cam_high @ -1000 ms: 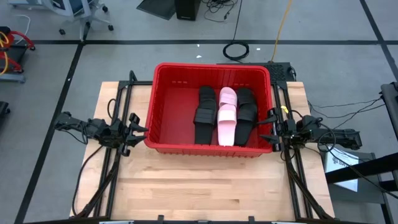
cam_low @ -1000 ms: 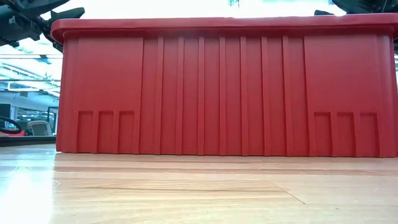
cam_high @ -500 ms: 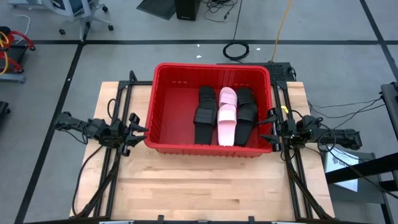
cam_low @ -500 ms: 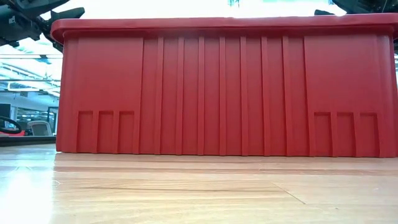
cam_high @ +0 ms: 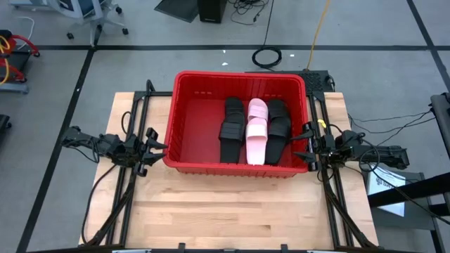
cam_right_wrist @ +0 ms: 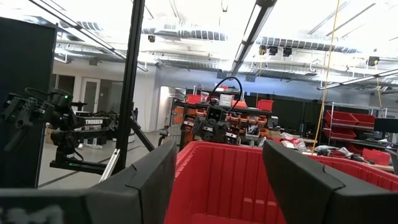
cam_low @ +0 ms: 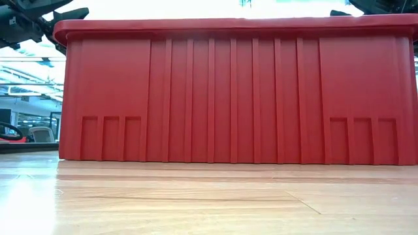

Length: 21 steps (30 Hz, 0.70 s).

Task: Pick and place slides into bin
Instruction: Return to Home Position

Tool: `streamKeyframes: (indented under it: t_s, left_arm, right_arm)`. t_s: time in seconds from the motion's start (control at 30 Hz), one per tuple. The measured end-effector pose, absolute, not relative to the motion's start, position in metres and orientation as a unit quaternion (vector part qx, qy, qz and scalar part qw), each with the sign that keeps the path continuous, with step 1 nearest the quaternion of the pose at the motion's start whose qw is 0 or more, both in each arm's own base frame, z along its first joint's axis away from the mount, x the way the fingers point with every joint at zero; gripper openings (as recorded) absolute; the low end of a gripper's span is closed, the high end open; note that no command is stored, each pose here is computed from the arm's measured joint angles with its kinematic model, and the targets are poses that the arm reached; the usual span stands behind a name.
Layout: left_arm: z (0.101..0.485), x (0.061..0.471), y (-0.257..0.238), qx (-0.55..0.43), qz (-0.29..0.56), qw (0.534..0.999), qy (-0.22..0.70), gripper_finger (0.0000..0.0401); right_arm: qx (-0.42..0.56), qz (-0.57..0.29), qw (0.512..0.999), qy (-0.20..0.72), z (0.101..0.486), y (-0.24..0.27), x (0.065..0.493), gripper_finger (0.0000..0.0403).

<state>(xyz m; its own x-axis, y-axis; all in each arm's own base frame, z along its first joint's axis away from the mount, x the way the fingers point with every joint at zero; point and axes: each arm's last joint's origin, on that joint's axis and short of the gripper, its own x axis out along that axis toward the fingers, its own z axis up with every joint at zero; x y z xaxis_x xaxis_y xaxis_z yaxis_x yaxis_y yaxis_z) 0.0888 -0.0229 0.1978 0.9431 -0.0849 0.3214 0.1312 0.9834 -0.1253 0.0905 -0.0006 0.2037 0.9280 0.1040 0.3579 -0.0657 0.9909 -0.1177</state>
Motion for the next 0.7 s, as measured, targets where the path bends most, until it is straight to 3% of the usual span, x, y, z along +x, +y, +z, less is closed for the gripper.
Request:
streamKeyframes:
  t_s: [0.7]
  left_arm:
    - [0.198, 0.0888, -0.0229, -0.073, -0.055, 0.983, -0.16, 0.0147]
  right_arm:
    - [-0.052, 0.043, 0.98, -0.185, 0.2037, -0.0006, 0.0905, 0.0229]
